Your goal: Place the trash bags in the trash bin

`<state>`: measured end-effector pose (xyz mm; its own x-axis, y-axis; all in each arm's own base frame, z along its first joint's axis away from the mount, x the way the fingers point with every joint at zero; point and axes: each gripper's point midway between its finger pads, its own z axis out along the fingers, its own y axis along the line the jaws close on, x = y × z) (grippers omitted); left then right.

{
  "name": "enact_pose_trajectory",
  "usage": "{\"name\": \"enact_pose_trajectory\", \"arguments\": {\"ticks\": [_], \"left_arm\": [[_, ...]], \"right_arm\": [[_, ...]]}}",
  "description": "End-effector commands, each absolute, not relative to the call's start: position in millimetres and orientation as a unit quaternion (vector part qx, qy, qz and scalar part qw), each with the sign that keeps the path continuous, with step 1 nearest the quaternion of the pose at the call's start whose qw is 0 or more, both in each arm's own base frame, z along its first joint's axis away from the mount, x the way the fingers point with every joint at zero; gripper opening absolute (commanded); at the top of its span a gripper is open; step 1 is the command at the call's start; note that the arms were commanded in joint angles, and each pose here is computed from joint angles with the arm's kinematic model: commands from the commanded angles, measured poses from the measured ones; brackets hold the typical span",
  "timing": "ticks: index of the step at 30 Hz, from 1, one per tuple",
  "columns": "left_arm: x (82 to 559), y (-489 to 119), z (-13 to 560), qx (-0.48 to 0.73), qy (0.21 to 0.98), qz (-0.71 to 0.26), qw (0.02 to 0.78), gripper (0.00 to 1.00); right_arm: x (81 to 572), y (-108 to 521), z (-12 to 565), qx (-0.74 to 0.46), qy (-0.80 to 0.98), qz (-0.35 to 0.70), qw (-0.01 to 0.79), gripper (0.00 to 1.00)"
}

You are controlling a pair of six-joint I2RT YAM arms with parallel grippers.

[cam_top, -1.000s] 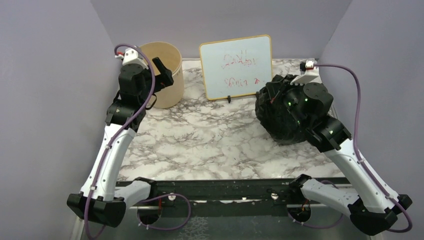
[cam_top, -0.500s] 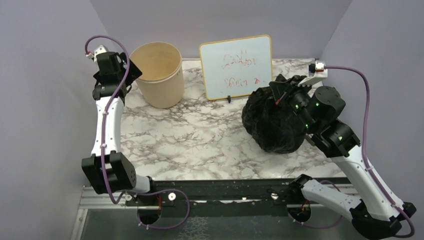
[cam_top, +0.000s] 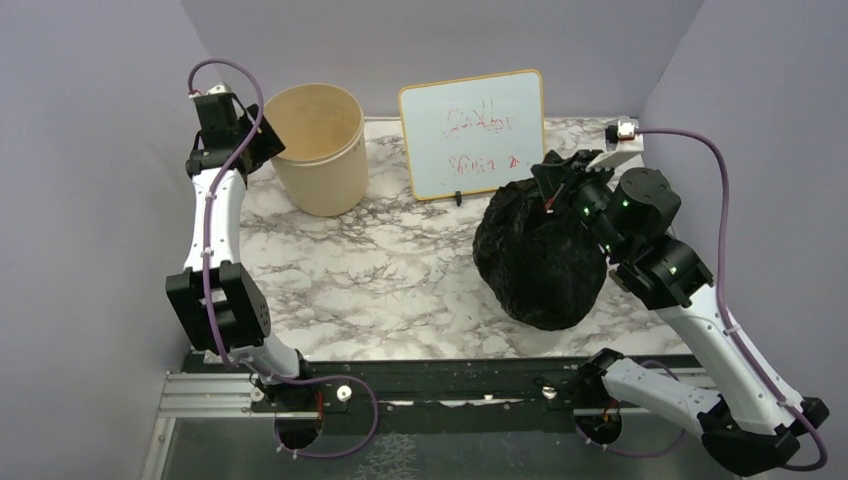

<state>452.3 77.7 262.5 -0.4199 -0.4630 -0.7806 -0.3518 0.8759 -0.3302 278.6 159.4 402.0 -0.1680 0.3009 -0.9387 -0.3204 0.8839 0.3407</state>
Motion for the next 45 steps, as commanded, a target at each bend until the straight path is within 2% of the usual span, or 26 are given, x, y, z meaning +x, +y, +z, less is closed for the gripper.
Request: {"name": "enact_pose_trajectory", "arguments": {"ticks": [1,8,11,15,23,27,31,39,45], "left_arm": [[456,65,245,-0.192,0.866,-0.086,0.454,0.68],[451,67,251,-0.183,0.867,-0.073,0.458,0.43],[448,70,255,-0.181,0.867,-0.065,0.46,0.37],[444,66,266,-0.171,0.864,-0.07,0.469,0.17],[424,57,289,-0.143,0.86,-0.075,0.483,0.0],[409,37,305,-0.105,0.855,-0.112,0.496,0.0],[392,-3,322,-0.044,0.842,-0.202,0.498,0.0],[348,-84,305,0.075,0.832,-0.336,0.435,0.0],[321,-122,288,0.129,0.85,-0.319,0.399,0.0]], "right_arm": [[275,161,412,-0.022,0.72,0.243,0.65,0.01],[273,161,419,-0.025,0.718,0.246,0.651,0.01],[272,160,418,-0.018,0.718,0.247,0.651,0.01],[268,154,425,-0.002,0.701,0.258,0.665,0.01],[266,140,428,0.032,0.695,0.248,0.674,0.01],[262,131,432,0.054,0.675,0.255,0.69,0.01],[260,137,430,0.04,0.677,0.264,0.686,0.01],[261,118,425,0.09,0.679,0.24,0.688,0.01],[254,107,433,0.108,0.658,0.245,0.704,0.01]]}}
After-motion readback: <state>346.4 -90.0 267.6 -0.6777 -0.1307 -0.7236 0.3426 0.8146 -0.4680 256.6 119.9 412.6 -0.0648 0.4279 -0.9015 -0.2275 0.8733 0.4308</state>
